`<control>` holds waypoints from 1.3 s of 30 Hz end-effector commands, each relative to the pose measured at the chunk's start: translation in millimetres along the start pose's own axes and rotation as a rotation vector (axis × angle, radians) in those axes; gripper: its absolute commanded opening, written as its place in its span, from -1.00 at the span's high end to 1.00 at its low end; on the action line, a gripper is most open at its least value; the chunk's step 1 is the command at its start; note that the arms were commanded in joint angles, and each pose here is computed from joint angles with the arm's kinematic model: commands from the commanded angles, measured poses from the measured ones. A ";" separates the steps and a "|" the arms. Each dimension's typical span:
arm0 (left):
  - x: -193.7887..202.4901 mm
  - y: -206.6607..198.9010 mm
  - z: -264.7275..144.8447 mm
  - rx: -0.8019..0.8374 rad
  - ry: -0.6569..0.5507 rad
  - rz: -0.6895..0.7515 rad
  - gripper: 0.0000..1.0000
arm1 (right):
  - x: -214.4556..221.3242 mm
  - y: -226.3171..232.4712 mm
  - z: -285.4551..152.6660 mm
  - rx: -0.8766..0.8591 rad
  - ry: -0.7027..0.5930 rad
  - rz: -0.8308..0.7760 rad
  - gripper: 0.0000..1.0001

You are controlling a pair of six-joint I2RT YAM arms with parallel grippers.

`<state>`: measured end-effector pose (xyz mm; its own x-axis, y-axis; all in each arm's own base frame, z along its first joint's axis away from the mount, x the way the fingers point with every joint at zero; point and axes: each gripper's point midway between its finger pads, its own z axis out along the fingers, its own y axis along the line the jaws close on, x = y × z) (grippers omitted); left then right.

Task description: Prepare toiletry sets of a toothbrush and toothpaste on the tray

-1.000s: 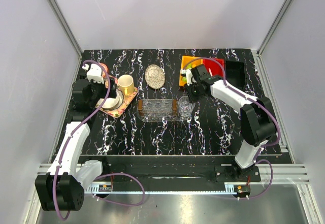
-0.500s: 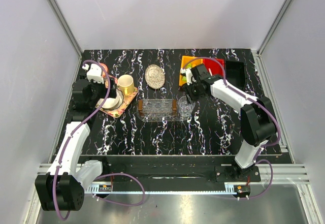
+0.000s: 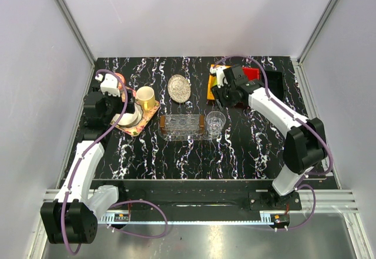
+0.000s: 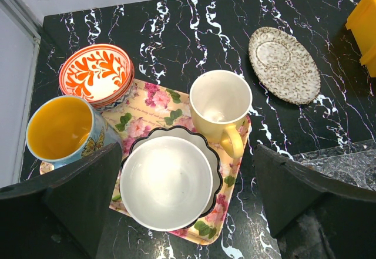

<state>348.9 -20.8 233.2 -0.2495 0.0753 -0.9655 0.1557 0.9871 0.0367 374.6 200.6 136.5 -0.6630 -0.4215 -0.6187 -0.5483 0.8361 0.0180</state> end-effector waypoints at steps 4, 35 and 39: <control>-29.0 3.2 -4.0 -0.016 -0.087 0.001 -0.98 | -61.4 -11.1 -54.2 0.089 -0.168 -0.043 -0.07; -28.0 4.4 -14.5 -0.029 -0.076 0.008 -0.97 | -136.3 -97.2 -6.7 0.398 -0.218 0.129 -0.09; -23.0 3.8 -12.5 -0.027 -0.064 0.002 -0.98 | -130.2 -109.7 18.9 0.415 -0.181 0.160 -0.08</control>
<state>337.1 -19.3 244.2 -0.2385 0.0784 -0.9680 0.1484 0.9880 0.0435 510.4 178.7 201.7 -0.5987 -0.2954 -0.7446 -0.2495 0.9520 -0.1770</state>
